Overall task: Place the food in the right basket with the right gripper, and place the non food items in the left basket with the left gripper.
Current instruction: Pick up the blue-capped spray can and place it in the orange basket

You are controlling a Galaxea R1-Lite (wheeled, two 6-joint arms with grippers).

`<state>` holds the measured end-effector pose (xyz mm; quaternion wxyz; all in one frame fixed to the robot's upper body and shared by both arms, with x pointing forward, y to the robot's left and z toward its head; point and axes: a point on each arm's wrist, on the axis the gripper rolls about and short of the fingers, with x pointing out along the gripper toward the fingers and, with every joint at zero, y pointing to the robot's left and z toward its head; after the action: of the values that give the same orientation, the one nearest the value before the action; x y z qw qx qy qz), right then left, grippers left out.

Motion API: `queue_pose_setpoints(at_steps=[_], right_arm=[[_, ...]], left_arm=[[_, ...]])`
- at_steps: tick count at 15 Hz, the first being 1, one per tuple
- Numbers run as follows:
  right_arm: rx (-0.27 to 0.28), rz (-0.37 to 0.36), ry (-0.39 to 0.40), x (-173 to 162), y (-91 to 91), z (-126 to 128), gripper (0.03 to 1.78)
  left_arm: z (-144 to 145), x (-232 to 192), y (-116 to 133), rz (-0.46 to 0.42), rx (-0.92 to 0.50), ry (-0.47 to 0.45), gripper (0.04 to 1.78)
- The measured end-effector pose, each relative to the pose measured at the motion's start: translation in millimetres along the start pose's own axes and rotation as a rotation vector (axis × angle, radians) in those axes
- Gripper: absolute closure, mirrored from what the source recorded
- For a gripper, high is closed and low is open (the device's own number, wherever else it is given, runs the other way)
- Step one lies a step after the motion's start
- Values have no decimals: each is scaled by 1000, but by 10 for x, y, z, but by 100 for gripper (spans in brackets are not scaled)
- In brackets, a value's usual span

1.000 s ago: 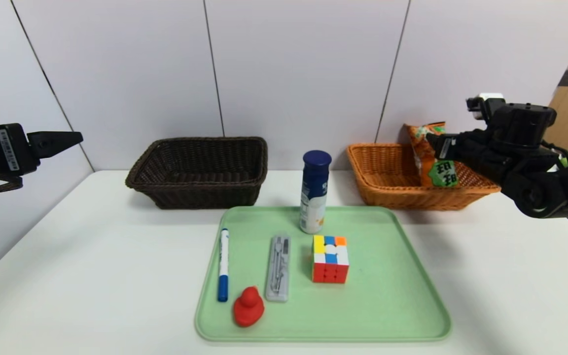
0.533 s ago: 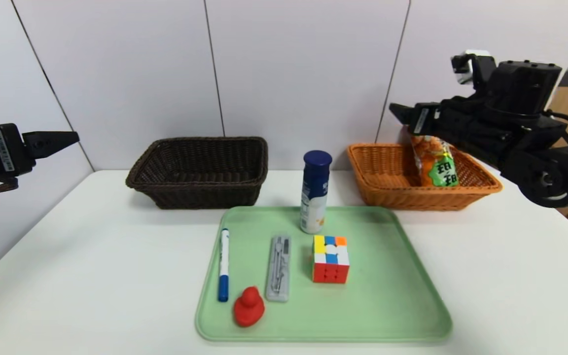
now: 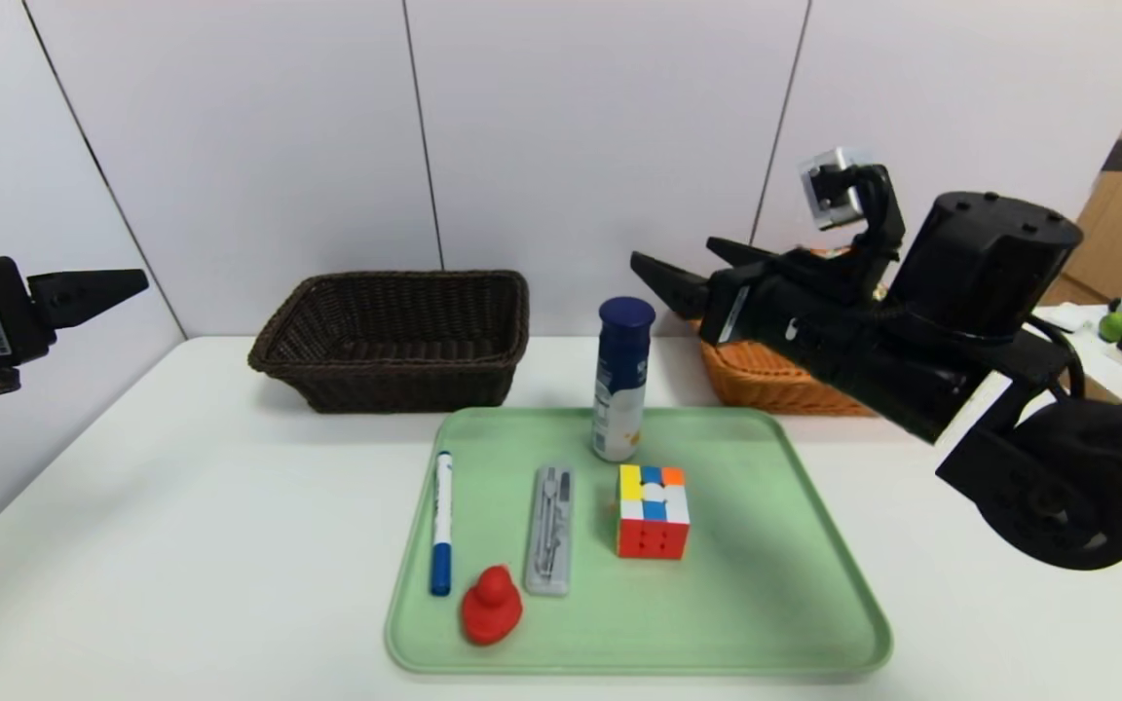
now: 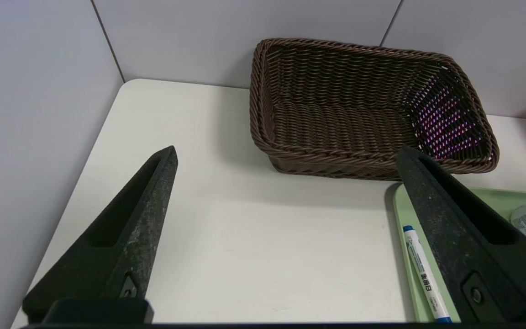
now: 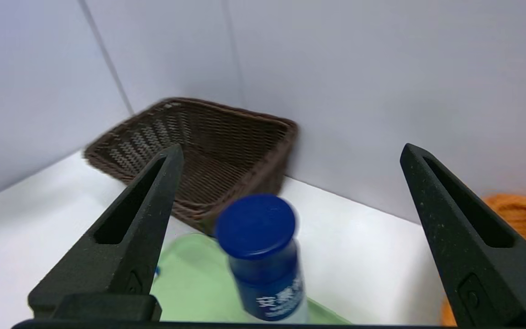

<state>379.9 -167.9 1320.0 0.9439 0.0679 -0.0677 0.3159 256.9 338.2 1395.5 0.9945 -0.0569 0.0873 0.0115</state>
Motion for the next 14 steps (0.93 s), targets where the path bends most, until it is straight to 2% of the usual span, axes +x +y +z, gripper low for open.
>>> queue_pose_setpoints(at_steps=[2,4,8,14], right_arm=[[-3,19,-29,-55,8,-143,15],[2,21,12,-77,12,-322,14],[4,20,31,-17,-15,-567,12],[12,23,101,89,-42,-958,12]], left_arm=[[-19,-20,2,1,1,2,13],[-37,-36,3,0,5,4,13],[-38,-52,3,0,9,-1,13],[-35,-74,2,1,9,-6,13]])
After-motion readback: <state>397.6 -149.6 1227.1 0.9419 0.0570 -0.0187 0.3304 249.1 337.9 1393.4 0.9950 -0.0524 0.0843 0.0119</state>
